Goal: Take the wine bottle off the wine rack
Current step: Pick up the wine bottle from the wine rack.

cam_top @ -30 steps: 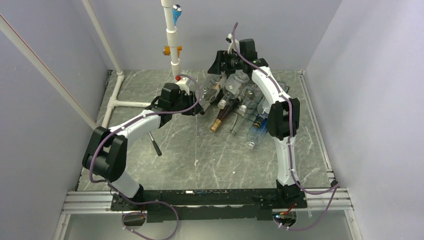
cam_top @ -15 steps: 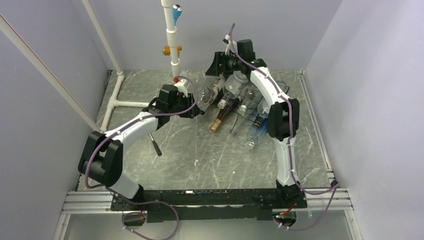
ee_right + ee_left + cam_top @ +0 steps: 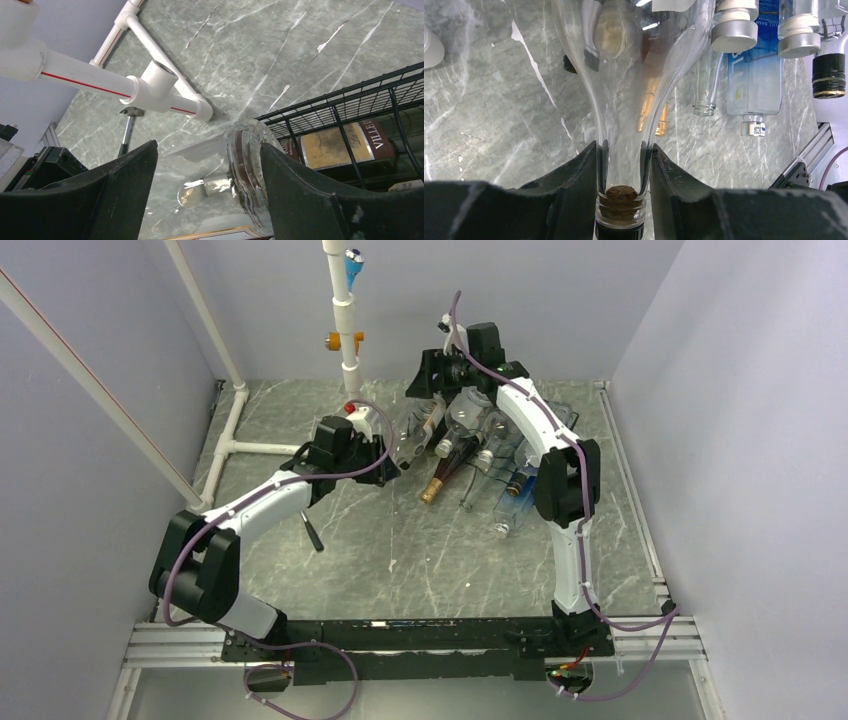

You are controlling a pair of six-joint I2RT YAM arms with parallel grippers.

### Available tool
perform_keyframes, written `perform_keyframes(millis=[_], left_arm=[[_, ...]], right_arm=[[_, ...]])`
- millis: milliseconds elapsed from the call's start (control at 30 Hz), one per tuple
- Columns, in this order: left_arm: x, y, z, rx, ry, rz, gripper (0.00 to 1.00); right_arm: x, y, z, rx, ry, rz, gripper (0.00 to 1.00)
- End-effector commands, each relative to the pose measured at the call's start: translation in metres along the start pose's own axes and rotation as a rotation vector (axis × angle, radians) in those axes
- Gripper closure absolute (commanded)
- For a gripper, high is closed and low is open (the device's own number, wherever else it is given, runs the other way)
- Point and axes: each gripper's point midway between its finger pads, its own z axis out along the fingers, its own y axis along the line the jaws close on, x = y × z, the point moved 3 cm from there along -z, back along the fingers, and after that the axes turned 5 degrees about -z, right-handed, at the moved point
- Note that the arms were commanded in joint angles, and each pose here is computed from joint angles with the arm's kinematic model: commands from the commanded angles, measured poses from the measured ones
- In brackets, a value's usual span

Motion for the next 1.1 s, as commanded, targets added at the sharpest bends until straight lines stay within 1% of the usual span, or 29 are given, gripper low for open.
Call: perform_keyframes(millis=[0, 367, 700, 1067], left_arm=[[-0.048, -0.023, -0.014, 0.063, -0.199, 0.031, 1.0], [-0.047, -0.023, -0.02, 0.06, -0.22, 0.027, 1.0], [-0.05, -0.027, -0.026, 0.079, -0.248, 0.026, 1.0], [-0.057, -0.038, -0.04, 0.113, -0.291, 0.04, 1.0]], right_arm=[[-0.025, 0.092, -0.021, -0.219, -0.037, -0.058, 0.24], [-0.017, 0.113, -0.022, -0.279, -0.013, -0.036, 0.24], [-0.006, 0.121, -0.017, -0.294, 0.01, -0.006, 0.24], [-0.009, 0.13, -0.02, -0.323, 0.009, 0.017, 0.24]])
